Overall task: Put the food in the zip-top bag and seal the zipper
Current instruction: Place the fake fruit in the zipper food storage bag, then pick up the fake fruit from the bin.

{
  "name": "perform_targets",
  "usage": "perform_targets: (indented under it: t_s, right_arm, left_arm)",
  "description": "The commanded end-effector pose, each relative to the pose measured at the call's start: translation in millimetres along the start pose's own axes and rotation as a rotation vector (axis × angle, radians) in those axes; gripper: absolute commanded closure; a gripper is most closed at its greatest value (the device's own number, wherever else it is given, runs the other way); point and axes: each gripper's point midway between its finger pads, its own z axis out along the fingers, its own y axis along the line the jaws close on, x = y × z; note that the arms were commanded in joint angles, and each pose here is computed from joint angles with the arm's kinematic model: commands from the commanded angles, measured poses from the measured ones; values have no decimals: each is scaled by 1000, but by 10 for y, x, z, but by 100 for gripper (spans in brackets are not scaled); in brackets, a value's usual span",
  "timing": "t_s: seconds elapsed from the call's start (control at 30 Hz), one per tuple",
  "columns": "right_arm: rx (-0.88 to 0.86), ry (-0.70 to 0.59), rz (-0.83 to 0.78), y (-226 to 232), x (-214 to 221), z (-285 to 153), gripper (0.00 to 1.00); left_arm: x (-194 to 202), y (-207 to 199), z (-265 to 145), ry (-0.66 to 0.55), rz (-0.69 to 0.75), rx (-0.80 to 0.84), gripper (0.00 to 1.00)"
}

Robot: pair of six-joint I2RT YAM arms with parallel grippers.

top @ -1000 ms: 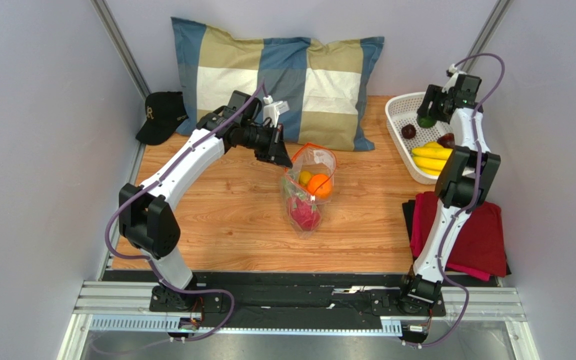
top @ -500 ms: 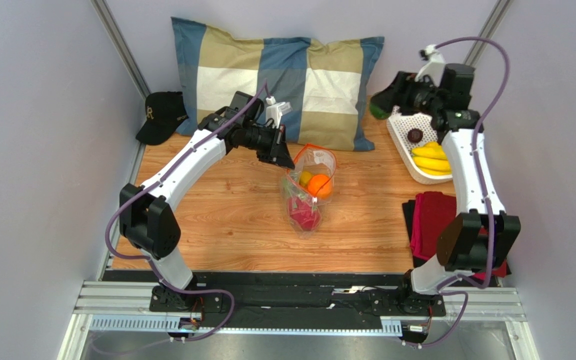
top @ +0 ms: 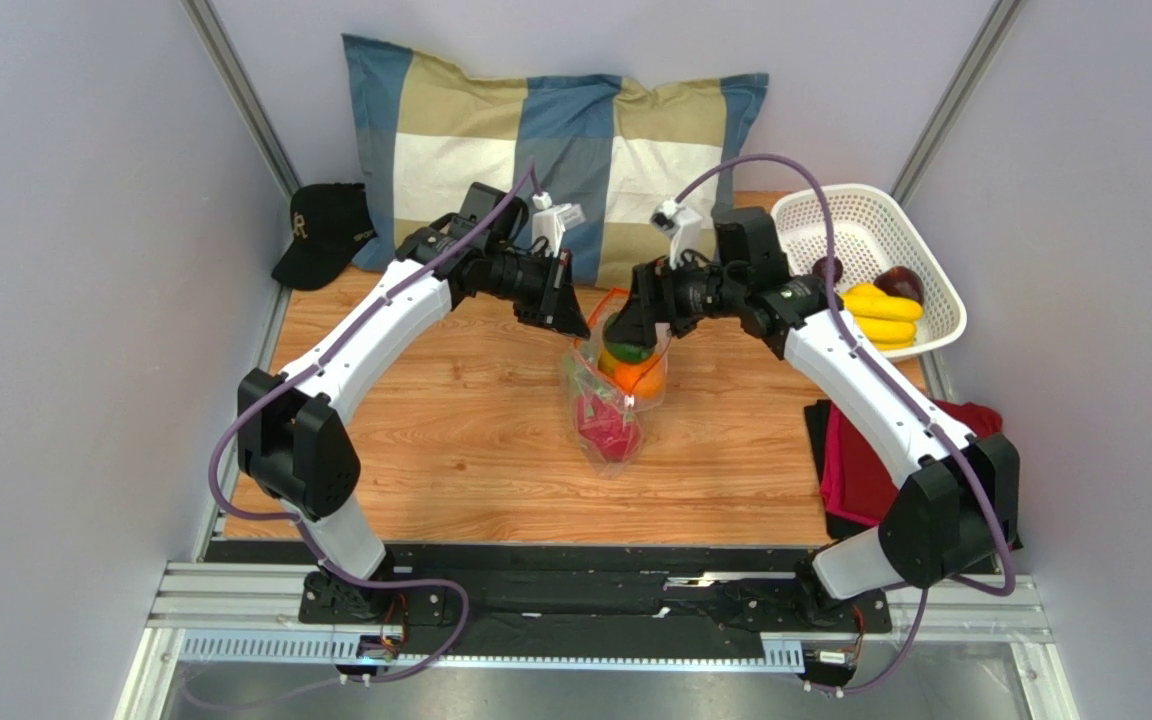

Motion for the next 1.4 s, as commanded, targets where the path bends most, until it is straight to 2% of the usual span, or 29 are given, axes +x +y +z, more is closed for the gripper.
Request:
perform_targets:
  t_s: [0.0, 0.13, 0.27, 0.37, 0.67, 0.77, 0.8, 0.83, 0.87, 0.9, 0.97, 1.03, 1.07, 1.1, 1.17, 1.3, 1.37]
  right_arm:
    - [11, 76, -110, 76, 74, -15, 0]
    - [47, 31, -169, 105, -166, -187, 0]
    - [156, 0, -181, -127, -318, -332, 0]
    - [257, 17, -194, -395, -310, -333, 2]
    - [301, 151, -116, -694, -15, -139, 16]
    - [308, 204, -106, -781, 116, -84, 33]
    - [305, 220, -98, -773, 136, -92, 46]
    - [295, 226, -98, -745, 120, -92, 54]
    - [257, 252, -80, -675, 162, -112, 66]
    - [232, 234, -83, -603, 84, -145, 100]
    - [140, 166, -84, -313, -79, -258, 100]
    - [55, 103, -104, -44, -171, -365, 100]
    - [-11, 9, -140, 209, -337, -477, 100]
    - [-24, -23, -149, 265, -366, -495, 100]
    - [-23, -22, -181, 268, -286, -452, 100]
    - [-9, 117, -112, 48, -21, -222, 100]
    - [16, 147, -95, -58, 34, -162, 100]
  left_arm:
    - [-125, -249, -197, -66, 83, 33, 100]
    - [-98, -249, -206, -63, 89, 33, 100]
    - [-77, -231, -209, -61, 100, 26, 100]
    - [-69, -226, -215, -62, 112, 24, 100]
    - [-74, -206, -226, -65, 130, 10, 100]
    - [-57, -188, -227, -61, 132, 3, 100]
    - [-57, -179, -222, -60, 136, 1, 100]
    - [-48, -170, -232, -59, 133, -9, 100]
    - [-44, -164, -234, -58, 135, -16, 100]
    - [-61, -136, -271, -70, 148, -44, 100]
    - [-89, -129, -342, -88, 160, -91, 100]
    - [-224, -175, -538, -168, 186, -176, 100]
    - [-258, -234, -601, -197, 205, -188, 100]
    - [-277, -335, -687, -236, 238, -215, 100]
    - [-229, -341, -647, -245, 264, -233, 100]
    - [11, -214, -411, -115, 196, -241, 100]
    - [28, -181, -355, -100, 180, -239, 100]
